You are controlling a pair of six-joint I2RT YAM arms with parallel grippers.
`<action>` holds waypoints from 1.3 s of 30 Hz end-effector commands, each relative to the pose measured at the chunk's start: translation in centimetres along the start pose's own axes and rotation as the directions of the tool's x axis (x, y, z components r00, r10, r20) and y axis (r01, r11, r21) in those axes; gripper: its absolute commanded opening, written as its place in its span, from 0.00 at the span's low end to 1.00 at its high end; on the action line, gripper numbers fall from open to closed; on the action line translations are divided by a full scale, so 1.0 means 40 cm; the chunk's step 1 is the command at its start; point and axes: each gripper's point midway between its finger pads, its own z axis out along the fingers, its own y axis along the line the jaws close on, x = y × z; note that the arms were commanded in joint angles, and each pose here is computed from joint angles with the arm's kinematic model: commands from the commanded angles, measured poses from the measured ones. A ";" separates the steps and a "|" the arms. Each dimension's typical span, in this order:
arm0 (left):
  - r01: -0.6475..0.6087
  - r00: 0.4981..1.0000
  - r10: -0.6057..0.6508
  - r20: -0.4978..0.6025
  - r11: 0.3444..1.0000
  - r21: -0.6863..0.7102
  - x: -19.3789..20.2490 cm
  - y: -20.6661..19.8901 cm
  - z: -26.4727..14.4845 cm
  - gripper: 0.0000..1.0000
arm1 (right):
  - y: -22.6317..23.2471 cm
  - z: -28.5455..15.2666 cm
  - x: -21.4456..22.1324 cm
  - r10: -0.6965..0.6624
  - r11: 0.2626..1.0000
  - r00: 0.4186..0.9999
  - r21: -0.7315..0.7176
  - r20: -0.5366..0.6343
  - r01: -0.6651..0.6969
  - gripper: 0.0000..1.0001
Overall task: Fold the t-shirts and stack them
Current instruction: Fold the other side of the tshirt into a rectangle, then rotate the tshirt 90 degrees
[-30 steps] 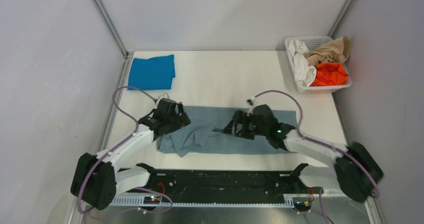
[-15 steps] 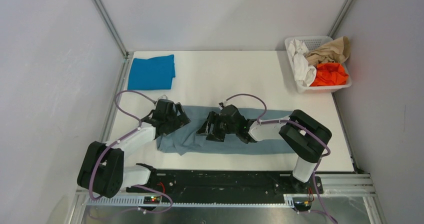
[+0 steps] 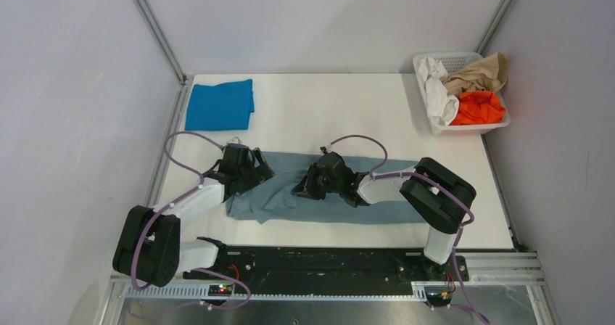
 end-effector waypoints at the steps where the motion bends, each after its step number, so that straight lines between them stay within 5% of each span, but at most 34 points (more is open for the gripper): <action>1: -0.025 1.000 0.025 -0.008 0.999 -0.044 0.008 0.037 0.012 1.00 | 0.018 0.007 -0.054 -0.033 0.999 0.994 0.028 0.102 0.031 0.14; 4: -0.026 1.000 0.026 -0.004 0.998 -0.051 0.006 0.042 0.012 1.00 | -0.002 -0.012 -0.063 -0.068 0.994 0.992 0.087 0.106 0.058 0.03; 10: -0.025 1.000 0.026 0.008 0.998 -0.055 -0.003 0.046 0.010 1.00 | -0.057 -0.063 -0.087 -0.163 0.961 0.980 0.246 0.117 0.130 0.01; 17: -0.029 0.999 0.030 0.017 0.998 -0.061 -0.009 0.052 0.006 1.00 | -0.125 -0.121 -0.070 -0.209 0.909 0.976 0.379 0.056 0.173 0.35; 22: -0.032 0.999 0.032 0.022 0.999 0.016 -0.025 0.004 -0.020 1.00 | -0.038 -0.242 -0.145 -0.320 0.900 0.929 0.366 0.184 0.237 0.65; 24: -0.019 0.999 0.017 0.031 0.997 0.073 -0.039 -0.031 -0.041 1.00 | -0.021 -0.304 -0.184 -0.362 0.888 0.898 0.386 0.248 0.251 0.95; 29: -0.020 0.998 0.010 0.067 0.988 0.152 -0.064 -0.102 -0.107 1.00 | -0.175 -0.455 -0.279 -0.349 0.811 0.882 0.573 0.316 0.116 0.99; 39: -0.109 0.990 0.118 -0.073 0.987 0.116 0.097 -0.180 -0.075 1.00 | -0.405 -0.564 -0.349 -0.167 0.862 0.878 0.499 0.450 -0.092 0.99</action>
